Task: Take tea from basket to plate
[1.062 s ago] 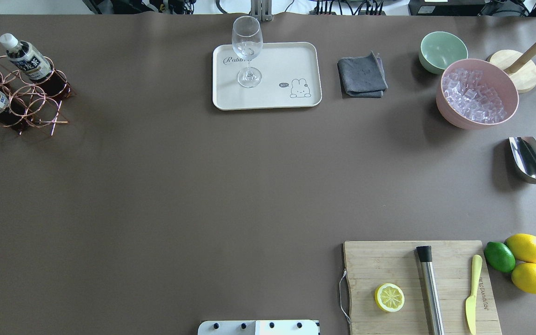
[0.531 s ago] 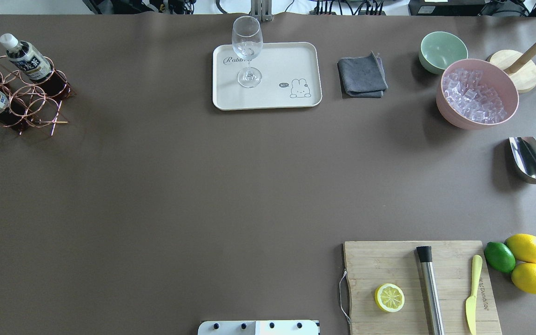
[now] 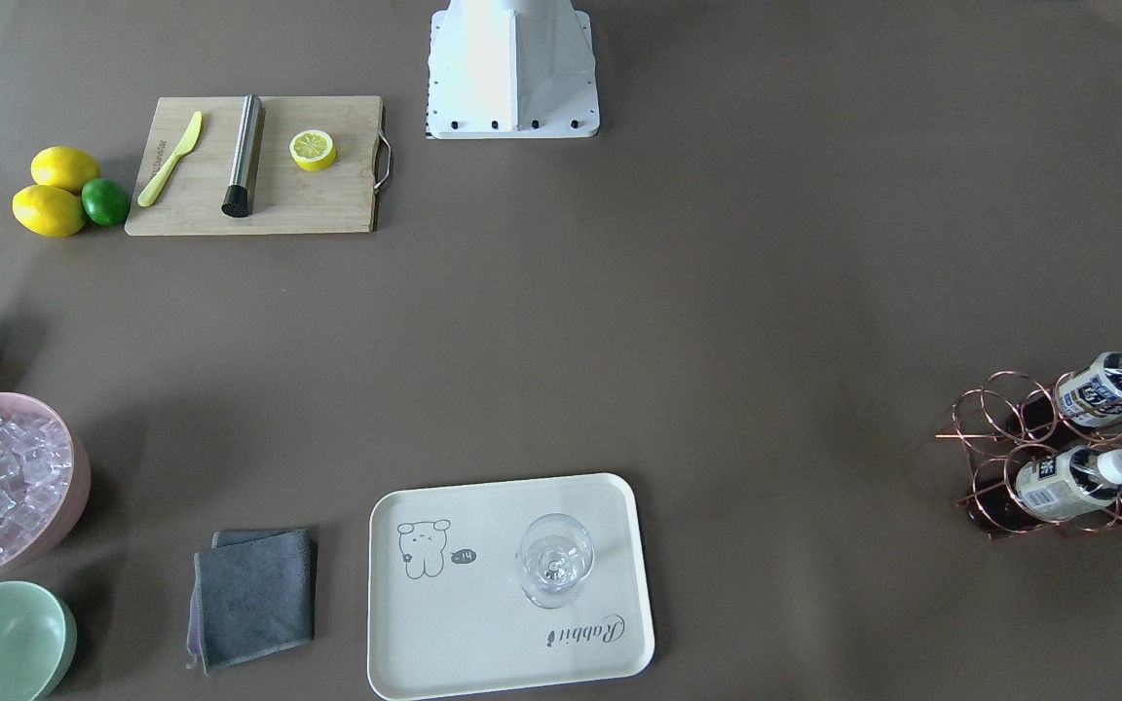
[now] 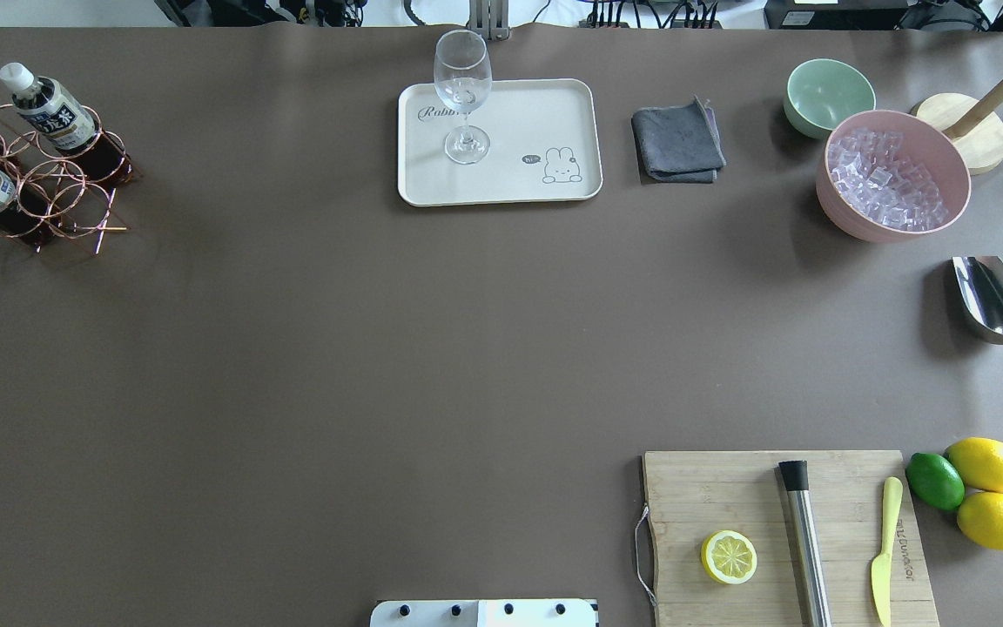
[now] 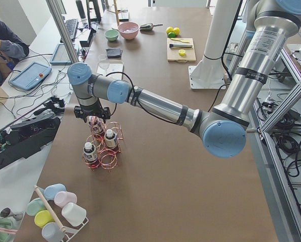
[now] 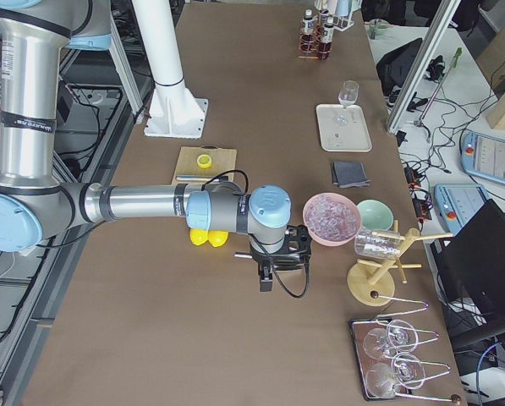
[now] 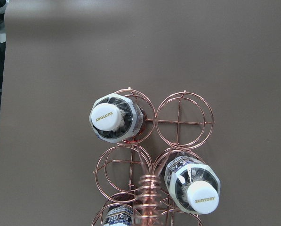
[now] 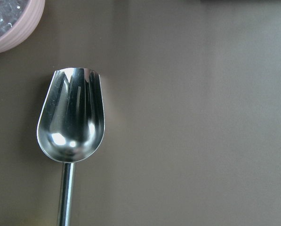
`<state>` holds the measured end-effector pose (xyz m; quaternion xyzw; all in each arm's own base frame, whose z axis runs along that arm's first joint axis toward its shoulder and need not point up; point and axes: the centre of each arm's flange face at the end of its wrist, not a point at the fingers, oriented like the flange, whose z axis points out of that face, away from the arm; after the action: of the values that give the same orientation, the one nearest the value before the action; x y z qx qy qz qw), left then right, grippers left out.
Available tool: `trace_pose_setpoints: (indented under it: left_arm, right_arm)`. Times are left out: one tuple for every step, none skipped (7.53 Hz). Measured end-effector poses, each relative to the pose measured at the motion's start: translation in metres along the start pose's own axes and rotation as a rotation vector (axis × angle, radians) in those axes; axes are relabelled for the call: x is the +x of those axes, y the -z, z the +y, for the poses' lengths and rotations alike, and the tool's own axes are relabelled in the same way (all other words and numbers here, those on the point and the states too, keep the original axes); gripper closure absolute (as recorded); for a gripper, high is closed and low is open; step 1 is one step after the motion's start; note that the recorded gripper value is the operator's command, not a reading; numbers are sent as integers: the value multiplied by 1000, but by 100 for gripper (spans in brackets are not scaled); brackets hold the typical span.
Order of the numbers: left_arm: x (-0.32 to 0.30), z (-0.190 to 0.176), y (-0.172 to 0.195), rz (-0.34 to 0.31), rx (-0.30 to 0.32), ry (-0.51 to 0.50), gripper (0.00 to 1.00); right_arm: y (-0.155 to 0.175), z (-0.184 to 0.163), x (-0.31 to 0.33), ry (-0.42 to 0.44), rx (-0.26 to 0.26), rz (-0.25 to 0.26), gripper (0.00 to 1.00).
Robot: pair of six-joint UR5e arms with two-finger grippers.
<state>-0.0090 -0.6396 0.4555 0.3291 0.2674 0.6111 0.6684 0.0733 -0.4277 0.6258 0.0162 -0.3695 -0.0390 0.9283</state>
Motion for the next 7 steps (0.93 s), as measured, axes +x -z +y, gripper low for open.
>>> trace_pose_setpoints:
  left_arm:
    - [0,0,0,-1,0,0,85]
    - [0,0,1,-1,0,0,100]
    - [0,-1,2,-2,0,0,100]
    - [0,-1,2,-2,0,1,100]
    - [0,-1,3,-3,0,1,100]
    - [0,-1,4,-5,1,0,100]
    - [0,-2,5,-6,1,0,100]
  right_arm:
    - [0,0,0,1,1,0,0]
    - [0,0,0,1,1,0,0]
    - [0,0,0,1,1,-1,0]
    - [0,0,0,0,1,-1,0]
    - [0,0,0,0,0,-1,0]
    - [0,0,0,0,0,-1,0]
    - [0,0,0,0,0,-1,0]
